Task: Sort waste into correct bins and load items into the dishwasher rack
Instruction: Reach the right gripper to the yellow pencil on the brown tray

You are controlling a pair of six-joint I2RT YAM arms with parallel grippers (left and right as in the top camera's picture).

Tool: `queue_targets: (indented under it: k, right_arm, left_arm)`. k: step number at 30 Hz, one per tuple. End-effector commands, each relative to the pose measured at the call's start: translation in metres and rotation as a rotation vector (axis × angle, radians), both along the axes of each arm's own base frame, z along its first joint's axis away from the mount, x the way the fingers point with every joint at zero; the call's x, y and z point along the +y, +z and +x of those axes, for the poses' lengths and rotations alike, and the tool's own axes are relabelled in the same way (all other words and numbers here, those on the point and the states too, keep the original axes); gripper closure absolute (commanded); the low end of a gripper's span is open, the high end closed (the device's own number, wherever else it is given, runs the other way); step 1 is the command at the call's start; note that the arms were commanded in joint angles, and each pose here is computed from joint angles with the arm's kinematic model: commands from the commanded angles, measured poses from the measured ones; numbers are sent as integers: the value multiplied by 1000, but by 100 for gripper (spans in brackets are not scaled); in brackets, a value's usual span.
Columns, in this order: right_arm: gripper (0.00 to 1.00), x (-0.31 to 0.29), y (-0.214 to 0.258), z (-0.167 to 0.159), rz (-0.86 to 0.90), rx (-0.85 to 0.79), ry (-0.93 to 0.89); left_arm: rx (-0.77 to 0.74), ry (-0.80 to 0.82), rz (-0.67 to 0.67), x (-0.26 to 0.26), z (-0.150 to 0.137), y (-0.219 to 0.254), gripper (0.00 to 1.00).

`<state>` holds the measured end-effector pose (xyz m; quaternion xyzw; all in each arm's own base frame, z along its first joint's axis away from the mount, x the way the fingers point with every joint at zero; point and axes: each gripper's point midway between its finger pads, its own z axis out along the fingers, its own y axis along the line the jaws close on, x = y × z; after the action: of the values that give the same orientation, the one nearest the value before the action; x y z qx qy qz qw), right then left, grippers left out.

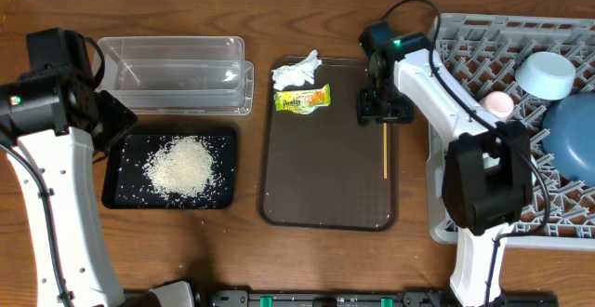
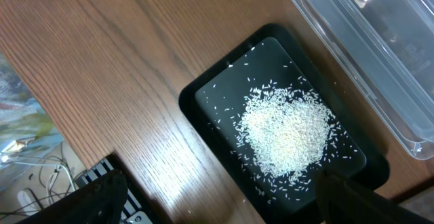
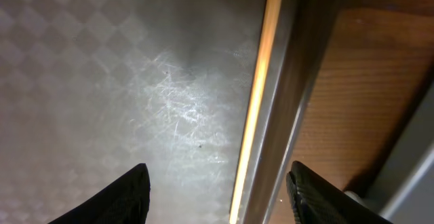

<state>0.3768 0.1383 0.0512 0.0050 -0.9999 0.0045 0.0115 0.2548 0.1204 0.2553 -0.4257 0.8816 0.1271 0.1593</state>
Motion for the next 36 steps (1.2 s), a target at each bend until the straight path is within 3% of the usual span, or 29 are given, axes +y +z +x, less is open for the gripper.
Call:
queue_targets:
  k: [1, 36]
  right_arm:
    - [36, -2, -15, -1, -20, 22, -16]
    - [46, -8, -41, 26, -9, -50, -54]
  left_arm:
    - [0, 10, 16, 3, -3, 3, 10]
    - [0, 10, 16, 3, -3, 3, 10]
